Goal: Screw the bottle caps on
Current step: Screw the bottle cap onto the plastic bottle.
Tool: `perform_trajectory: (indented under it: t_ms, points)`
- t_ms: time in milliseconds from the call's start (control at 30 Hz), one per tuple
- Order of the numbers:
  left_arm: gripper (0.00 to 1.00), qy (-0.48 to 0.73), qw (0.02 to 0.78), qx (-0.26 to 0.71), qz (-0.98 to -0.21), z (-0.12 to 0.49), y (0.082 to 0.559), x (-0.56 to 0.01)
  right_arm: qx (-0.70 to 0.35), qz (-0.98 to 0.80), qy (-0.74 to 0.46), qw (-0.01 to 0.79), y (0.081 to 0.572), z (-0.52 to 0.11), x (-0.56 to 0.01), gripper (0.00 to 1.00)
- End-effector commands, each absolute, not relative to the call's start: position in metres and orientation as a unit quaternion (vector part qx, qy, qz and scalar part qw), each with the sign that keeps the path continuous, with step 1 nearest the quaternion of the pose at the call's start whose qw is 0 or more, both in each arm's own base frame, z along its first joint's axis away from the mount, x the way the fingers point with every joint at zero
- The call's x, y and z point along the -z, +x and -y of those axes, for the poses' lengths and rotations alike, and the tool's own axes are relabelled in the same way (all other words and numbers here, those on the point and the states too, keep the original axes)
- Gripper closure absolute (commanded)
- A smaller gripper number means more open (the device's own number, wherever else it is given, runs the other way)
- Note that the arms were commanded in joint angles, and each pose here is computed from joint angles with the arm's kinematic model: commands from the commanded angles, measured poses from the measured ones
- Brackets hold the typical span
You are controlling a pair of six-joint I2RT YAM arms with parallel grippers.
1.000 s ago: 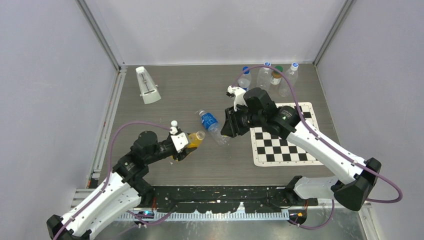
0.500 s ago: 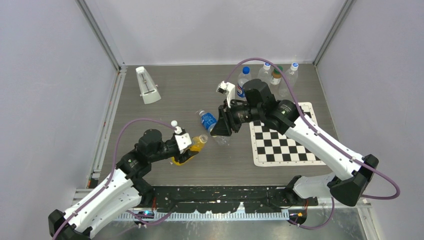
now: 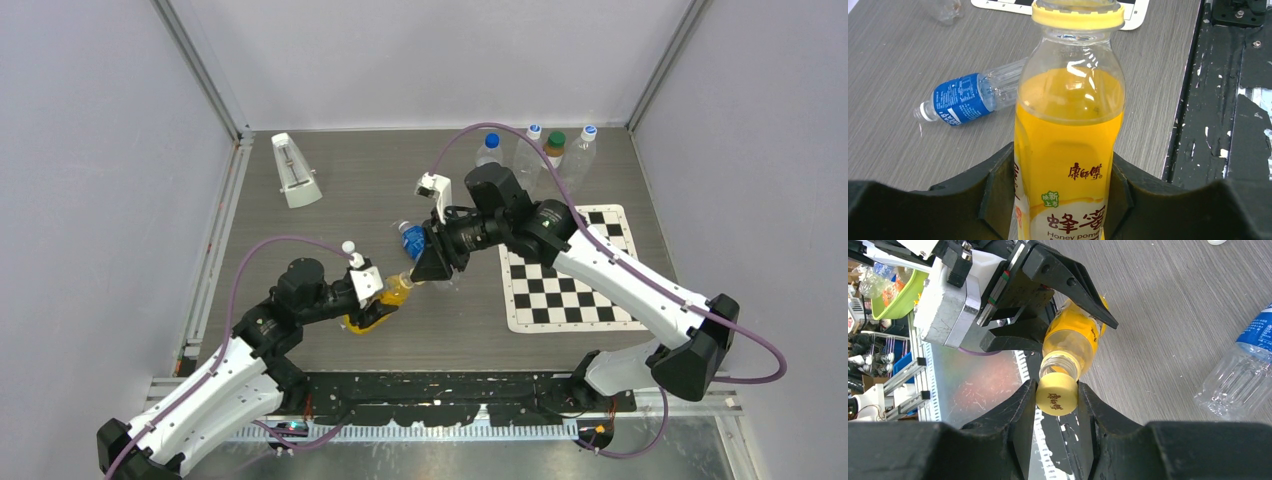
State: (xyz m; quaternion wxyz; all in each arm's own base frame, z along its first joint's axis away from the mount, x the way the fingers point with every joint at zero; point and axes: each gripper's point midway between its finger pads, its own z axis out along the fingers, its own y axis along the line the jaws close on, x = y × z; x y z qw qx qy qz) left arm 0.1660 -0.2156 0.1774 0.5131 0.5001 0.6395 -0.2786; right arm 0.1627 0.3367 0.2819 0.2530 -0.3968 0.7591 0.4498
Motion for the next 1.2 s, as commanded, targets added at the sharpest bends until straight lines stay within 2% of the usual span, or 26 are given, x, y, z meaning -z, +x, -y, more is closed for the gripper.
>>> perform_trajectory:
  t_ms: [0, 633, 1000, 1167]
  points:
    - [0.96, 0.499, 0.533, 0.295, -0.617, 0.222, 0.165, -0.203, -0.464, -0.732, -0.415, 0.277, 0.164, -0.348, -0.297, 0.87]
    - [1.0, 0.51, 0.492, 0.337, -0.62, 0.231, 0.151, -0.21, -0.433, -0.736, -0.467, 0.228, 0.15, -0.349, -0.263, 0.88]
    - [1.0, 0.519, 0.482, 0.378, -0.596, 0.241, 0.14, -0.225, -0.429, -0.721, -0.495, 0.226, 0.145, -0.347, -0.257, 0.89]
    - [1.0, 0.528, 0.475, 0.4, -0.58, 0.246, 0.132, -0.233, -0.435, -0.703, -0.522, 0.209, 0.135, -0.343, -0.256, 0.92]
